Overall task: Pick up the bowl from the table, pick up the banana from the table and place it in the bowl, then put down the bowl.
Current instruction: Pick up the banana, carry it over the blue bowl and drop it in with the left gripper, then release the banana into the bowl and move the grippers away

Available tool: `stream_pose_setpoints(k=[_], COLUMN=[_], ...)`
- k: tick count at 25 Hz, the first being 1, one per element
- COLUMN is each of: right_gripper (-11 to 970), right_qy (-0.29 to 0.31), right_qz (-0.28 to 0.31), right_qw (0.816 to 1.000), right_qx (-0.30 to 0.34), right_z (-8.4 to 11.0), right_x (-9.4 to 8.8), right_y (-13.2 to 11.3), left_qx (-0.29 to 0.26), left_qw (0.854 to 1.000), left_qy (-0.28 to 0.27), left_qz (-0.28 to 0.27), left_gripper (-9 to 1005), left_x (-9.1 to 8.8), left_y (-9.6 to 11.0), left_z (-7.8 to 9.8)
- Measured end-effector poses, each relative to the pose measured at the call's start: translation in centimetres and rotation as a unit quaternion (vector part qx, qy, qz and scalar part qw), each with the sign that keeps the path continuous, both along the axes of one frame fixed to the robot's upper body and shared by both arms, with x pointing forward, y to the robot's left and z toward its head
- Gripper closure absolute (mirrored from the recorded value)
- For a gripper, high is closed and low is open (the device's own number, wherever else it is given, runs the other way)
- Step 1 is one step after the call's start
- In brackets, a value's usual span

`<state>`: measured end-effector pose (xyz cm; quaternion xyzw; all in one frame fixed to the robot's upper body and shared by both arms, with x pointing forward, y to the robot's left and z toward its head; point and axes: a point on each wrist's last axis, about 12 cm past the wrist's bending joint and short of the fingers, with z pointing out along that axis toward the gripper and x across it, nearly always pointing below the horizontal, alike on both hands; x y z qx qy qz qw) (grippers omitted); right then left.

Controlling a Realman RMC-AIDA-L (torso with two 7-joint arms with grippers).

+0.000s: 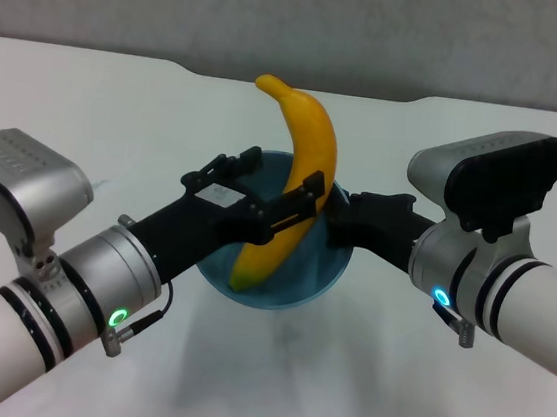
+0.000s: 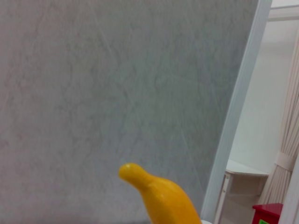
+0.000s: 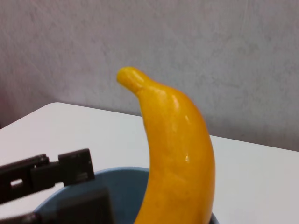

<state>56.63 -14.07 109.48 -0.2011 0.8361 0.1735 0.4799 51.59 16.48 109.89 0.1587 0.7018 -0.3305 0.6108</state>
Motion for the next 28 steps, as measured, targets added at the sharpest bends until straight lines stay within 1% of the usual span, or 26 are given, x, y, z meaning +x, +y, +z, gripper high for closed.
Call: stream_pose_setpoints(k=[3, 4, 5, 6, 8, 10, 13, 14, 15, 16, 17, 18, 19, 21, 22, 23, 25, 28], right_gripper=[909, 909, 909, 909, 909, 909, 909, 909, 909, 909, 909, 909, 909, 908, 908, 908, 908, 908], right_qy=[0.001, 0.003, 0.005, 0.005, 0.012, 0.026, 0.043, 0.048, 0.052, 0.056, 0.062, 0.062, 0.067, 0.074, 0.078, 0.078, 0.082, 0.093], right_qz=[-0.002, -0.003, -0.008, -0.008, -0.014, -0.02, -0.023, -0.023, -0.022, -0.023, -0.023, -0.023, -0.023, -0.022, -0.022, -0.022, -0.025, -0.037], right_qw=[1.0, 1.0, 1.0, 1.0, 1.0, 0.999, 0.998, 0.998, 0.998, 0.997, 0.997, 0.997, 0.996, 0.995, 0.995, 0.995, 0.994, 0.992], right_qx=[-0.001, -0.002, -0.003, -0.003, -0.008, -0.018, -0.033, -0.037, -0.041, -0.044, -0.051, -0.051, -0.055, -0.062, -0.066, -0.066, -0.067, -0.072], right_z=[-0.1, -0.2, -0.3, -0.3, -0.4, -0.4, -0.3, -0.3, -0.2, -0.1, 0.2, 0.2, 0.4, 0.7, 0.7, 0.7, 0.4, -0.5], right_x=[0.0, 0.0, 0.1, 0.1, 0.3, 0.6, 1.1, 1.2, 1.3, 1.4, 1.8, 1.8, 2.1, 2.5, 2.7, 2.7, 2.7, 2.7], right_y=[-0.1, -0.2, -0.5, -0.5, -0.8, -1.1, -1.3, -1.2, -1.2, -1.2, -1.1, -1.1, -1.0, -0.8, -0.8, -0.8, -0.9, -1.7], left_qx=[0.007, 0.011, 0.018, 0.018, 0.025, 0.039, 0.069, 0.082, 0.102, 0.114, 0.123, 0.123, 0.131, 0.144, 0.15, 0.15, 0.155, 0.158], left_qw=[1.0, 1.0, 0.999, 0.999, 0.998, 0.994, 0.983, 0.978, 0.969, 0.964, 0.96, 0.96, 0.956, 0.948, 0.94, 0.94, 0.932, 0.922], left_qy=[-0.005, -0.007, -0.006, -0.006, -0.001, 0.015, 0.048, 0.062, 0.081, 0.09, 0.097, 0.097, 0.103, 0.115, 0.125, 0.125, 0.136, 0.147], left_qz=[0.006, 0.012, 0.031, 0.031, 0.06, 0.102, 0.165, 0.184, 0.21, 0.223, 0.233, 0.233, 0.242, 0.261, 0.28, 0.28, 0.298, 0.321], left_gripper=[100, 99, 98, 97, 94, 93, 94, 95, 95, 95, 96, 96, 96, 97, 97, 97, 98, 99], left_x=[0.1, 0.3, 0.6, 0.6, 1.1, 1.6, 2.4, 2.5, 2.6, 2.6, 2.6, 2.6, 2.6, 2.5, 2.4, 2.4, 2.2, 1.7], left_y=[0.3, 0.6, 1.4, 1.4, 2.6, 4.0, 6.1, 6.7, 7.5, 8.0, 8.4, 8.4, 8.8, 9.6, 10.5, 10.5, 11.4, 12.8], left_z=[0.1, 0.1, 0.2, 0.2, 0.2, 0.2, -0.2, -0.4, -0.8, -1.0, -1.2, -1.2, -1.4, -1.7, -1.9, -1.9, -2.2, -2.5])
